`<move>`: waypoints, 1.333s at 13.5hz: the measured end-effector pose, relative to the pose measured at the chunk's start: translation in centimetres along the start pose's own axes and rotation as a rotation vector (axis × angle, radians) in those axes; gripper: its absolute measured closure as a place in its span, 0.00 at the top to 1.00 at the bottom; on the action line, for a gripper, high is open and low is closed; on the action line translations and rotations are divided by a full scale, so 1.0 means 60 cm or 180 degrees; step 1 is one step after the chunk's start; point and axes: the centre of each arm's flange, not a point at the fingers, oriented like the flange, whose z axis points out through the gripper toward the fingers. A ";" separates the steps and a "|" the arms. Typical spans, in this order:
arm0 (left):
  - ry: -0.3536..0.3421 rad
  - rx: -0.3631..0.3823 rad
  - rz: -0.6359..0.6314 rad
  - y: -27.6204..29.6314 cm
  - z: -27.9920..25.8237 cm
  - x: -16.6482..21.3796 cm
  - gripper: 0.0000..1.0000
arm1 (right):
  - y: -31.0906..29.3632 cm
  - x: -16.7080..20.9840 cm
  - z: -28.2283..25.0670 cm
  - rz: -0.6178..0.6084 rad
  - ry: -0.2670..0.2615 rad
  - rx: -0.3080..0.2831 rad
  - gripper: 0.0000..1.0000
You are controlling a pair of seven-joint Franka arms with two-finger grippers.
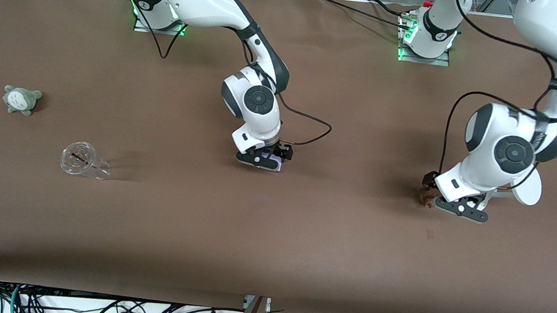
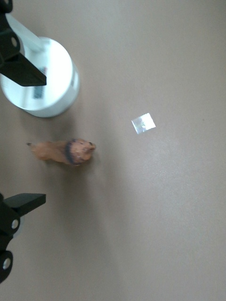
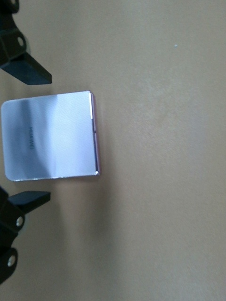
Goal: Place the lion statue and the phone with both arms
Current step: 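Lower the lion beside the lamp while the right gripper grasps the phone, then raise the left gripper to rest while the right gripper carries the phone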
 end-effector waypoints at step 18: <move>0.0032 -0.0169 -0.0387 -0.048 -0.445 -0.163 1.00 | -0.002 -0.022 0.038 -0.0086 -0.0042 -0.0070 0.94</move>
